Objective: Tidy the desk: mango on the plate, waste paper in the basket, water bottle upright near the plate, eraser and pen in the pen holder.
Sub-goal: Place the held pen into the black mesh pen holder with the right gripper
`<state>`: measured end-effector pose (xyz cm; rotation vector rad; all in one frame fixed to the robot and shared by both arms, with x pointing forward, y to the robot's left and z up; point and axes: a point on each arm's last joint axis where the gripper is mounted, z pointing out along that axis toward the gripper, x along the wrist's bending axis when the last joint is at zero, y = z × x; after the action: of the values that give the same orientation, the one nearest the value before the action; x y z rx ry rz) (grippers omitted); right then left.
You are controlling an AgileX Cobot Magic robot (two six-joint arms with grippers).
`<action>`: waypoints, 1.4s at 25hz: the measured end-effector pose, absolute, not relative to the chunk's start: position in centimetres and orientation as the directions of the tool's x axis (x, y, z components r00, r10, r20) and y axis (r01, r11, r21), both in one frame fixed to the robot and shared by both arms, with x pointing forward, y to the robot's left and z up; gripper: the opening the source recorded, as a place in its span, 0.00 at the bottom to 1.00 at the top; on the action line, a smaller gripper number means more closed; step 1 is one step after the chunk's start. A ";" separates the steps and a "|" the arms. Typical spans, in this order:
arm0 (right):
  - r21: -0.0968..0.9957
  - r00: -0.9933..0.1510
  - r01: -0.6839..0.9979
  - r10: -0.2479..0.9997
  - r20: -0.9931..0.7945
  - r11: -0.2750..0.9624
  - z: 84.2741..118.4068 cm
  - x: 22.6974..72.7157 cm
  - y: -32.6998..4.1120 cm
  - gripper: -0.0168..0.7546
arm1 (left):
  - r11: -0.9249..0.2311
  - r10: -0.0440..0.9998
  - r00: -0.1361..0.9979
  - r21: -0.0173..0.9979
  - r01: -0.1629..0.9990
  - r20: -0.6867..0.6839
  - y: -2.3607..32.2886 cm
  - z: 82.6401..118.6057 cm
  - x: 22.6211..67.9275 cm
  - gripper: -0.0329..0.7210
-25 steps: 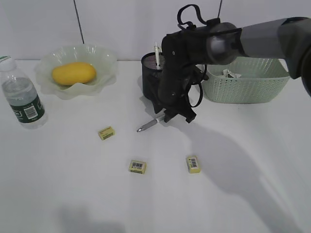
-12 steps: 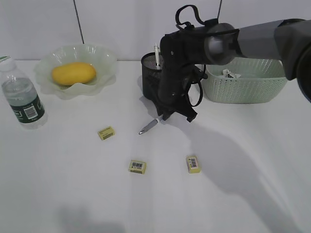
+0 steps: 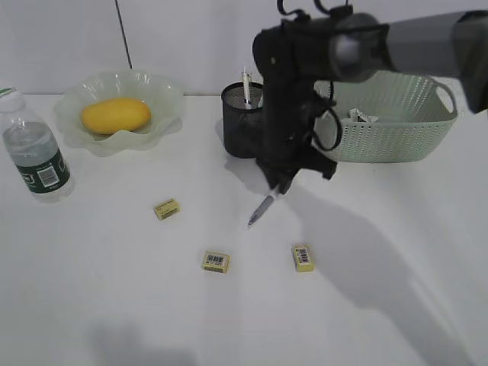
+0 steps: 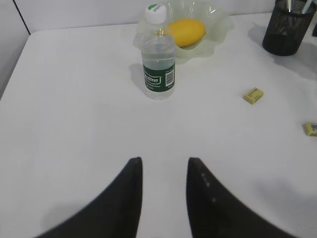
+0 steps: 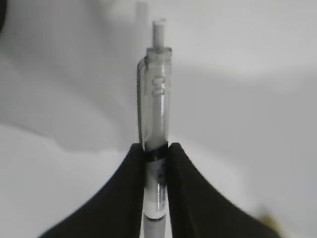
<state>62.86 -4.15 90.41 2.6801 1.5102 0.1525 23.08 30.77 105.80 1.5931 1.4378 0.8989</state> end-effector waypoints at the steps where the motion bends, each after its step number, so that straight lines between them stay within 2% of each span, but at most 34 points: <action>1: 0.115 0.499 0.858 0.866 0.043 -0.500 91.1 62.8 -4.4 0.17 | -0.042 0.995 0.105 0.901 0.432 -0.004 30.8 105.8 23.1 0.36; 6: 0.236 0.372 0.898 0.927 0.046 -0.372 96.0 62.7 -5.4 0.17 | -0.042 0.995 0.105 0.901 0.432 -0.004 30.8 105.8 23.1 0.36; 10: 0.404 0.240 0.872 0.961 0.138 -0.276 100.6 63.2 -5.6 0.17 | -0.042 0.995 0.105 0.901 0.432 -0.004 30.8 105.8 23.1 0.36; 16: 0.665 0.002 0.713 0.949 0.316 -0.223 105.0 65.3 -4.0 0.17 | -0.042 0.995 0.105 0.901 0.432 -0.004 30.8 105.8 23.1 0.36; 20: 0.802 -0.168 0.572 0.933 0.319 -0.172 106.4 66.3 -3.1 0.17 | -0.042 0.995 0.105 0.901 0.432 -0.004 30.8 105.8 23.1 0.36; 24: 0.874 -0.268 0.482 0.938 0.218 -0.065 105.4 67.3 -2.5 0.17 | -0.042 0.995 0.105 0.901 0.432 -0.004 30.8 105.8 23.1 0.36; 29: 0.872 -0.300 0.486 0.947 0.113 0.050 101.8 68.2 -2.0 0.17 | -0.042 0.995 0.105 0.901 0.432 -0.004 30.8 105.8 23.1 0.36; 35: 0.851 -0.316 0.514 0.946 0.066 0.112 98.6 68.8 -1.6 0.17 | -0.042 0.995 0.105 0.901 0.432 -0.004 30.8 105.8 23.1 0.36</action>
<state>68.79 -1.57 98.60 1.4148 1.8898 1.1180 23.08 30.77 105.80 1.5931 1.4378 0.8989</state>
